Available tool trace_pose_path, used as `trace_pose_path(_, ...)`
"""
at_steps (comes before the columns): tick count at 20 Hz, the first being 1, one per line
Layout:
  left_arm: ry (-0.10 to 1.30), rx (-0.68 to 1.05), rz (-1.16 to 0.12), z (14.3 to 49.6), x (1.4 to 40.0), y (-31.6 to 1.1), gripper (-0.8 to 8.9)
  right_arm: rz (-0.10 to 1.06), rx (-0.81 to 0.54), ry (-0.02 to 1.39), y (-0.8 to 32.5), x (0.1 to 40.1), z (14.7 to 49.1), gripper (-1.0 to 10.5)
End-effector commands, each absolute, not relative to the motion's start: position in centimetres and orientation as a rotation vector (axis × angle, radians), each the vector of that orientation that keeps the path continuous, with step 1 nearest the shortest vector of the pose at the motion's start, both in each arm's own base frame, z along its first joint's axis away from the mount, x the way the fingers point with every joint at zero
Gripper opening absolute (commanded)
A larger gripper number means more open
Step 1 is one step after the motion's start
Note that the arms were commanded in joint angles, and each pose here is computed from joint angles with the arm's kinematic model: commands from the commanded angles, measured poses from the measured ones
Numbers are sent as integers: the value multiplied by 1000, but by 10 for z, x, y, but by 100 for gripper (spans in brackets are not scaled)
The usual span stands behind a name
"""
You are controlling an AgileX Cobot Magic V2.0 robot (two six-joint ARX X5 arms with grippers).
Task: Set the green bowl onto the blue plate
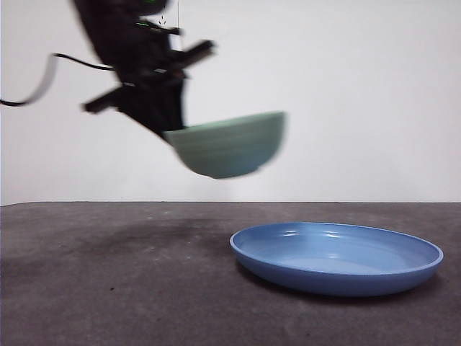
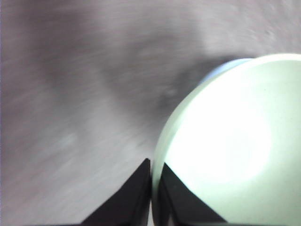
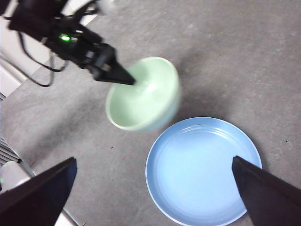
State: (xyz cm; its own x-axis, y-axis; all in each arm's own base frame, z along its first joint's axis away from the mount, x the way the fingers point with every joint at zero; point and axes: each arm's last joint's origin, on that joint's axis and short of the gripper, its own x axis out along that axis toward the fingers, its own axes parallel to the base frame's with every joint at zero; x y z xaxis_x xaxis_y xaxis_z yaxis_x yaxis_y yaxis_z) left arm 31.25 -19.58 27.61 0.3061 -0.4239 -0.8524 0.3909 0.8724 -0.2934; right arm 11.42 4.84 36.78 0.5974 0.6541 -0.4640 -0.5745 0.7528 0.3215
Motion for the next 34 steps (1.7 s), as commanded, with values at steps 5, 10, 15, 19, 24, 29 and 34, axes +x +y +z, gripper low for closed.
trace_pose_path(5,1241,116,-653,247,327,-292,15,724,143,578,49,114,372,586)
trace_pose_path(10,1290,228,-665,222,325,-319,15,724,143,578,49,114,372,586)
trace_pose_path(15,1328,278,-672,207,324,-322,21,724,143,578,49,114,372,586)
trace_pose_path(19,1310,266,-678,208,326,-324,213,724,143,578,49,114,372,586)
trace_pose_path(24,1284,240,-677,225,328,-326,547,724,143,578,49,114,372,586)
trace_pose_path(29,1296,339,-727,279,316,-306,727,724,143,578,49,114,372,586)
trace_pose_path(34,1227,364,-765,347,283,-266,734,723,143,579,49,114,372,586)
